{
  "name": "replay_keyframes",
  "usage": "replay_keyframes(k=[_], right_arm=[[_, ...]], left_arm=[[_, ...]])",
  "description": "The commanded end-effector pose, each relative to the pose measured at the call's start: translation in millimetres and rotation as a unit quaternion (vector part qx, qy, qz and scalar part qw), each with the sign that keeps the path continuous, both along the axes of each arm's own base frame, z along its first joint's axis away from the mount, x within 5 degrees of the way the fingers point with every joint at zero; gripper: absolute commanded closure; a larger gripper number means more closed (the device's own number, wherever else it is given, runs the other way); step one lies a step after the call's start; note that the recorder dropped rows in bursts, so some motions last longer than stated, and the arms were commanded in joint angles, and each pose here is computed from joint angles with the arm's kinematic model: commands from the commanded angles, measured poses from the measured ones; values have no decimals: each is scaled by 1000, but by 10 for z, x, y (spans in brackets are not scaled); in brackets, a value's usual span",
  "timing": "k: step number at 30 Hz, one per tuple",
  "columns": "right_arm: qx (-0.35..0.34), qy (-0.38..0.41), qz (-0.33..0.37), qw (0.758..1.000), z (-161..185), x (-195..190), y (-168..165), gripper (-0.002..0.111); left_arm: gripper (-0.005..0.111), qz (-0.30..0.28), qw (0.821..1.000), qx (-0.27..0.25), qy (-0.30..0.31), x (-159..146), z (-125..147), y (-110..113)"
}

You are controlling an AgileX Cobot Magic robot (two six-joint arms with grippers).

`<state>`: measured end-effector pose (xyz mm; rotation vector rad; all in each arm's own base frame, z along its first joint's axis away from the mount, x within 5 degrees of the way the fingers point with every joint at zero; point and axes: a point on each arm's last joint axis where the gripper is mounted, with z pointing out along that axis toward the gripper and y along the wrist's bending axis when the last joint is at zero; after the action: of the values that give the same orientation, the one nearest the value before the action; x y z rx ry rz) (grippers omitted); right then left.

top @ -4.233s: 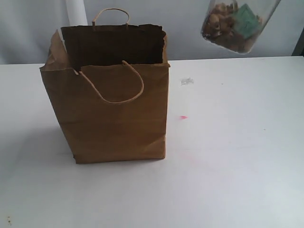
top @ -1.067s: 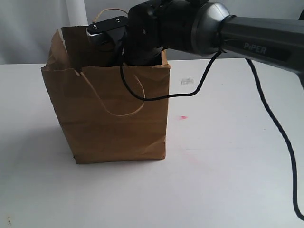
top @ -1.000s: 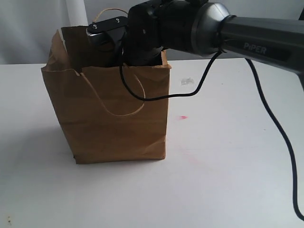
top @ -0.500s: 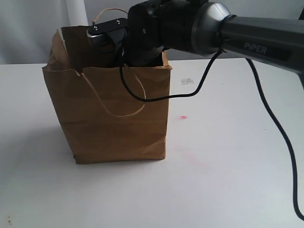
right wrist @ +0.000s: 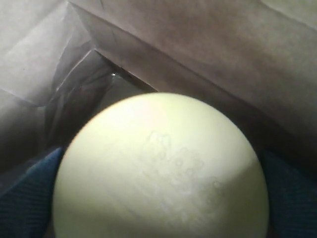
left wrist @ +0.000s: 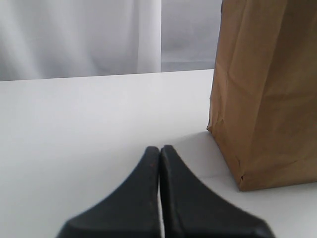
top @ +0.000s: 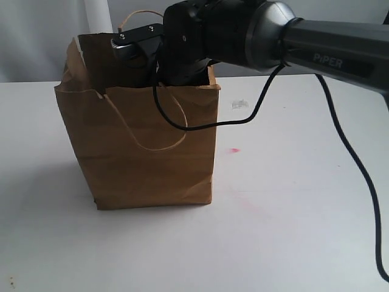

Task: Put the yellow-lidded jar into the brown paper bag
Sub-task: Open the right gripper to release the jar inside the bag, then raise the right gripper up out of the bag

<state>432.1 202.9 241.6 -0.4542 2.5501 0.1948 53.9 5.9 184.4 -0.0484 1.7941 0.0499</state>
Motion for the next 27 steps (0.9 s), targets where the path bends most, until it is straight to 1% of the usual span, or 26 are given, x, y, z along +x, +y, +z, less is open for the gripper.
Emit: replay_keyframes(k=[1,3,11,12,14,20,22,27], right_arm=[[2,5,2,1000,46,-28,7,21],[2,5,2,1000,46,-28,7,13],[1,5,3,1000,46,-28,7,13],[1,5,3,1000,46,-28,7,12],[0,4,3,1000,46,-27,6,3],[-2,0,5,1000,49,-21,3,3],[3,-14,6,1000,101,-16,5,3],[25,-61,6,998,428,-71,-16,3]], left_arm=[[106,-3,1000,-4,-4,4,14,-6],[106,-3,1000,-4,-4,4,14,-6],[106,-3,1000,-4,-4,4,14,-6],[106,-3,1000,-4,-4,4,14,-6],[106,-3,1000,-4,-4,4,14,-6],[106,-3,1000,-4,-4,4,14,-6],[106,-3,1000,-4,-4,4,14,-6],[106,-3,1000,-4,-4,4,14,-6]])
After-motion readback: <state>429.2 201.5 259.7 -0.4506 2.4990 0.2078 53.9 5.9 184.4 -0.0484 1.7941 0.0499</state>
